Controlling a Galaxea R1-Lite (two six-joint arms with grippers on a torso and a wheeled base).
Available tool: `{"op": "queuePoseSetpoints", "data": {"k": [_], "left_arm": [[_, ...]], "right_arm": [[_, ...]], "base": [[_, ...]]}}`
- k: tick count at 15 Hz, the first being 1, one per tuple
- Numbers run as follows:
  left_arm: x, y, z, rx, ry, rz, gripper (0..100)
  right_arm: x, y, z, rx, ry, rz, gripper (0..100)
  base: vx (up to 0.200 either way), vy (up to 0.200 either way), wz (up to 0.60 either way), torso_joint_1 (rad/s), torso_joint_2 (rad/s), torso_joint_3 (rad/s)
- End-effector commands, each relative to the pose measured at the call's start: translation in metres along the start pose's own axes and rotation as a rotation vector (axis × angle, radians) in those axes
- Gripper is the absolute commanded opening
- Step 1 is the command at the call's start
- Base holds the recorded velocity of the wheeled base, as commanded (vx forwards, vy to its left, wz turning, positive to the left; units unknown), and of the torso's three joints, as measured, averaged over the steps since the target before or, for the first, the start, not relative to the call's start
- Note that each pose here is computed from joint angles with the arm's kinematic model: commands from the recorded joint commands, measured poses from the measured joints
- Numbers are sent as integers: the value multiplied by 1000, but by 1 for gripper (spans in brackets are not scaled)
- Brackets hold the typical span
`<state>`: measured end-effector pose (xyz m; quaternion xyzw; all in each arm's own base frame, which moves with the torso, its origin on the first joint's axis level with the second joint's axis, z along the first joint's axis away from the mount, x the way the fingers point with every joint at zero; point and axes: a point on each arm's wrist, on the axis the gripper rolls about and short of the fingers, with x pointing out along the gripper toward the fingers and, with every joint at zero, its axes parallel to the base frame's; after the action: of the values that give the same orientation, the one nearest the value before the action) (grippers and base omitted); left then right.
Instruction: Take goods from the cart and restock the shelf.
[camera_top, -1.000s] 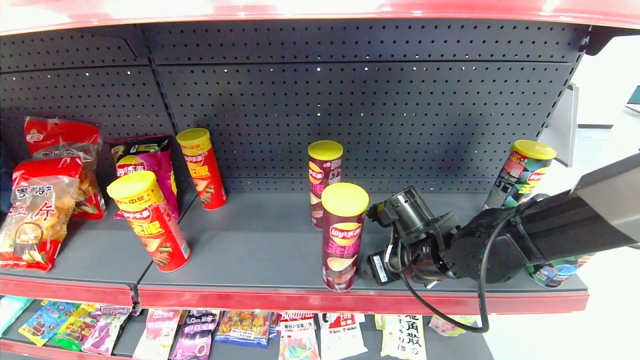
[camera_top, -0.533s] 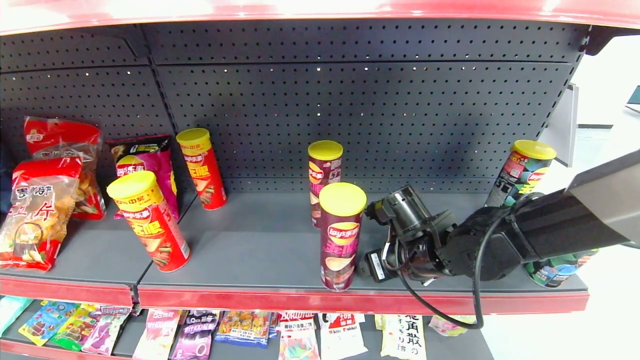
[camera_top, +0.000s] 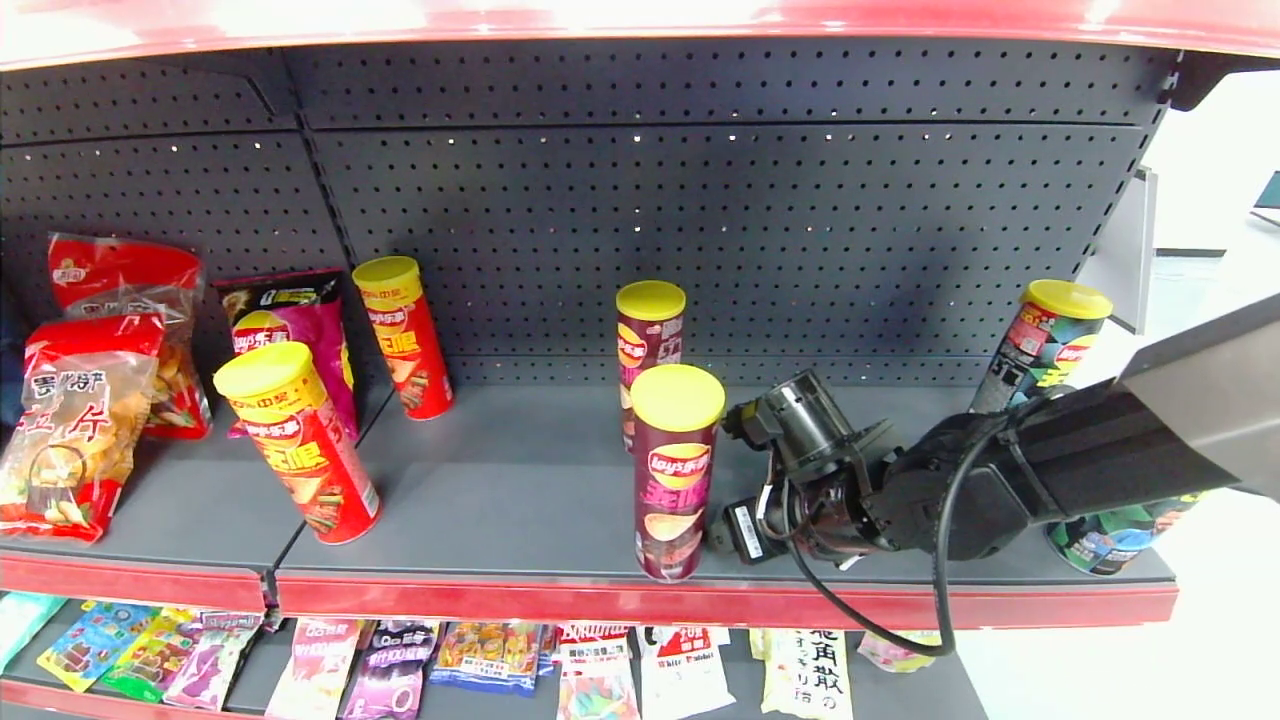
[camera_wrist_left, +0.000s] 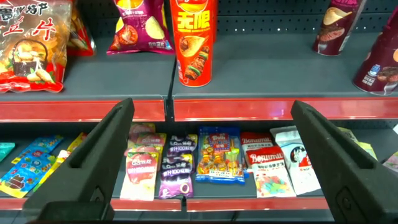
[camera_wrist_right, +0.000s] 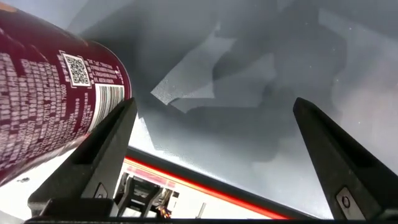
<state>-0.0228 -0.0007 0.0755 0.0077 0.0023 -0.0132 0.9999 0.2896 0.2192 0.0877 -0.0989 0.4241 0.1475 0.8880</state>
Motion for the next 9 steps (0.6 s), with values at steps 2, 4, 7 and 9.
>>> {"op": "queuePoseSetpoints", "data": {"k": [2,4,7,9], "left_arm": [[0,0,0,0,0,0,100],[0,0,0,0,-2,0,100],[0,0,0,1,0,0,100],[0,0,0,0,0,0,100]], "right_arm": [[0,2,2,-4,-6,4,100],[-1,4,2,-7,-9,4,100],[1,6,1,-12,-6,0,100],[1,7,1,-13,-8,1,100]], "base": [[0,0,0,0,0,0],[0,0,0,0,0,0],[0,0,0,0,0,0],[0,0,0,0,0,0]]}}
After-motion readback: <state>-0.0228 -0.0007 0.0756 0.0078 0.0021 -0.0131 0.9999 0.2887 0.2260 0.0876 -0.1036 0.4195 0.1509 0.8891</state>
